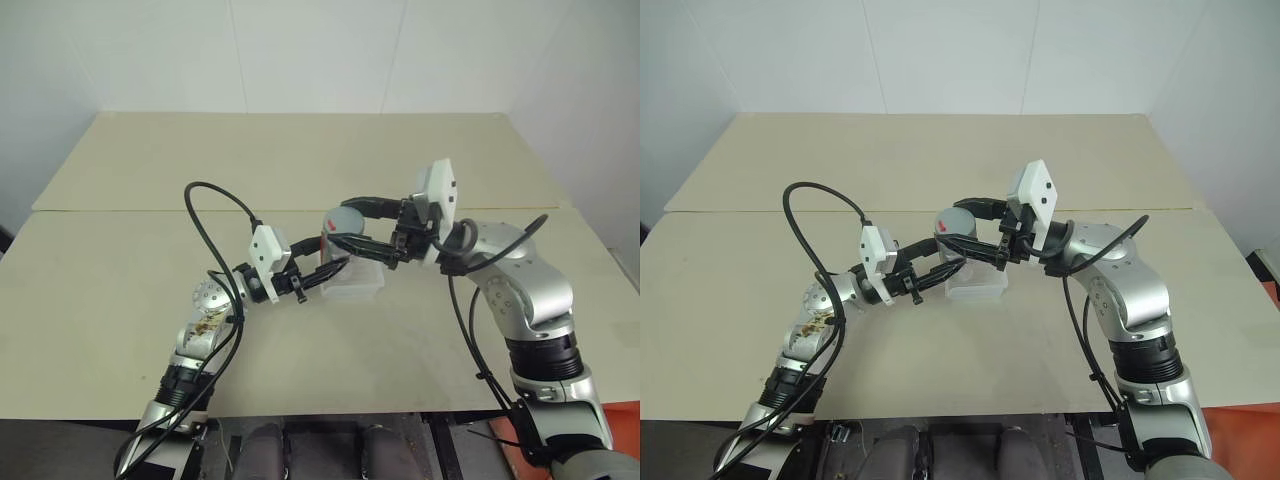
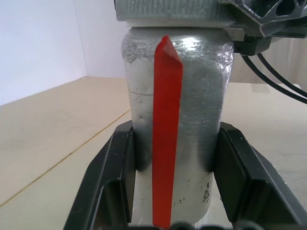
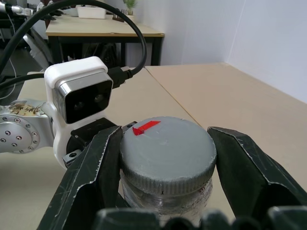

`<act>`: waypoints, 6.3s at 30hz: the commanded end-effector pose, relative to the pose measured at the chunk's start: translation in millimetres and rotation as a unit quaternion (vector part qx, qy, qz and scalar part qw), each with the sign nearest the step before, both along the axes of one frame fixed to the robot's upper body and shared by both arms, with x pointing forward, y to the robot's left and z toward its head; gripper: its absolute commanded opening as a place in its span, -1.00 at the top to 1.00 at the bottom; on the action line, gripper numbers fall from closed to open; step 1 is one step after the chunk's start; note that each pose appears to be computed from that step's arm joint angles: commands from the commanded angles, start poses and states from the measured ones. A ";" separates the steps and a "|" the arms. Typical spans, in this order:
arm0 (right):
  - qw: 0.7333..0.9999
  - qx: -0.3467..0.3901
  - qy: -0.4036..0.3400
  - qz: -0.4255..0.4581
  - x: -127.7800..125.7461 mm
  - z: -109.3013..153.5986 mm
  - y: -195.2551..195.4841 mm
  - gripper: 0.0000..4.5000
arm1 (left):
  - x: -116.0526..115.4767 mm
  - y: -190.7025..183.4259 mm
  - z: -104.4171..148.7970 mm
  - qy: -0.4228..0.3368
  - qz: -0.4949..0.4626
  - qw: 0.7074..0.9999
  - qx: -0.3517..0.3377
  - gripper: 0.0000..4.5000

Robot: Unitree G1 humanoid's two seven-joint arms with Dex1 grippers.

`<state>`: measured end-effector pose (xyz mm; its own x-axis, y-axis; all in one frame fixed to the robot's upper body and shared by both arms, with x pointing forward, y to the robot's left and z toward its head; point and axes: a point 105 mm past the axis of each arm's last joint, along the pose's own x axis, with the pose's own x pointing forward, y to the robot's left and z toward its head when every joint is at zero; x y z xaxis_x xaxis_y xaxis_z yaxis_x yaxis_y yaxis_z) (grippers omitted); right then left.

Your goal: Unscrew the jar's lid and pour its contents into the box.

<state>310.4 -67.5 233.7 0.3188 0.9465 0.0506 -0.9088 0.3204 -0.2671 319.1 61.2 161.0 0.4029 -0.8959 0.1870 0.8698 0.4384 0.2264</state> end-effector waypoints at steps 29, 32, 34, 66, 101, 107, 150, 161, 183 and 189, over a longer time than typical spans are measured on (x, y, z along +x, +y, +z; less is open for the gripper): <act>0.982 0.009 -0.021 0.190 6.5 25.2 -8.3 -0.32 | -36.7 4.5 5.0 0.008 -0.102 0.994 0.026 0.14; 0.982 0.010 -0.033 0.183 10.5 33.2 -11.2 -0.32 | -37.1 6.5 4.5 0.008 -0.101 0.994 0.031 0.14; 0.984 0.014 -0.042 0.171 13.1 40.5 -16.1 -0.32 | -36.8 8.1 4.9 0.008 -0.097 0.995 0.032 0.14; 0.879 -0.116 0.202 -0.416 -30.2 -152.9 -146.0 -0.43 | 41.2 53.0 21.1 -0.064 0.068 0.990 0.102 0.14; 0.945 -0.112 0.070 -0.299 -83.6 -50.9 -125.7 -0.98 | 97.5 -9.1 54.1 -0.470 0.097 0.790 0.383 0.14; 0.939 -0.109 0.077 -0.316 -84.8 -55.1 -129.3 -0.98 | 93.8 -22.1 51.8 -0.610 0.088 0.683 0.392 0.14; 0.946 -0.114 0.076 -0.295 -72.2 -48.6 -125.2 -0.98 | 92.7 20.0 29.1 -0.114 0.153 0.981 0.034 0.14; 0.955 -0.121 0.075 -0.259 -55.2 -51.1 -114.2 -0.98 | 45.4 37.1 9.7 0.057 0.201 0.975 -0.071 0.14; 0.955 -0.115 0.073 -0.263 -54.9 -57.4 -108.3 -0.98 | 43.7 71.7 -47.3 0.067 0.320 0.945 -0.019 0.14; 0.954 -0.118 0.073 -0.267 -56.0 -57.5 -110.8 -0.99 | 42.0 72.2 -52.2 0.097 0.316 0.943 -0.047 -0.01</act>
<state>256.4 -178.2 161.2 0.7295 0.6284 -0.2701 -0.6816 0.7010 -0.2100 362.7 135.0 110.0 0.8902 -0.4389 0.1219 0.4373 0.8984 0.0408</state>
